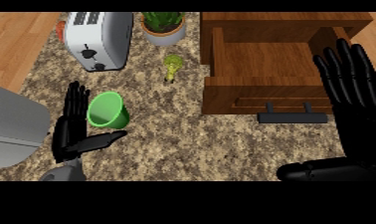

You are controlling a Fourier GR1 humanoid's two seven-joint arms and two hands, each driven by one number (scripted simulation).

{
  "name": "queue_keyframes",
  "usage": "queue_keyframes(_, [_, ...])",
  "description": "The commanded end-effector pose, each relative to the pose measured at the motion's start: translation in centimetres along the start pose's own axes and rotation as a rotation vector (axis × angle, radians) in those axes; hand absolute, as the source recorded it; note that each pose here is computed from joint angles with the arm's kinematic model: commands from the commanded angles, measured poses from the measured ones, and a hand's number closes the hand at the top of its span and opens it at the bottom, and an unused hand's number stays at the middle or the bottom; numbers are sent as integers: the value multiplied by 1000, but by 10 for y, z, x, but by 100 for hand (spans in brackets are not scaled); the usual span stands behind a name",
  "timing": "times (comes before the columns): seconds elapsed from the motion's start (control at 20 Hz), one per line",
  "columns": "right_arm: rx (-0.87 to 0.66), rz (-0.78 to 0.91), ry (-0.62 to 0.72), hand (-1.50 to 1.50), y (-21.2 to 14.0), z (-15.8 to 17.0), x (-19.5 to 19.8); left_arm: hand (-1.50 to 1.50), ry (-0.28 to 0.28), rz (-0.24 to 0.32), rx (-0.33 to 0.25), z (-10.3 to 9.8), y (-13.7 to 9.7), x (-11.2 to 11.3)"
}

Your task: Pick up the cup, place it into the drawer and close the drawer

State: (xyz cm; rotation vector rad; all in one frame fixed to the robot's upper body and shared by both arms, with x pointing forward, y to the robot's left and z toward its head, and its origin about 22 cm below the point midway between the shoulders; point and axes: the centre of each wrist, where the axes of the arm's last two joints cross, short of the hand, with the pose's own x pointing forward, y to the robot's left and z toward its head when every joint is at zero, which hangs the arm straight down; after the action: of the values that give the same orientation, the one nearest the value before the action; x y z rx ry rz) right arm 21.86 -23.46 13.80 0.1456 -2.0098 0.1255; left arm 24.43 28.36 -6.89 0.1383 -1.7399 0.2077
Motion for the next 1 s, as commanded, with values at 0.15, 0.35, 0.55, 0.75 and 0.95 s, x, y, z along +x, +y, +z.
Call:
queue_keyframes(0.15, [16,12,8,-150,-13,5,1,-150,36,2,28,13,11,-36])
queue_keyframes(0.35, [7,0,2,-150,0,10,-5,-150,32,-3,35,4,17,-42])
queue_keyframes(0.55, [17,-14,17,-150,-14,0,-10,-150,46,-1,38,-1,19,-47])
queue_keyframes(0.75, [46,0,15,-150,-5,-4,6,-150,46,12,24,-3,26,-63])
queue_keyframes(0.95, [8,1,-9,-150,8,-5,-3,-150,26,11,12,12,6,-71])
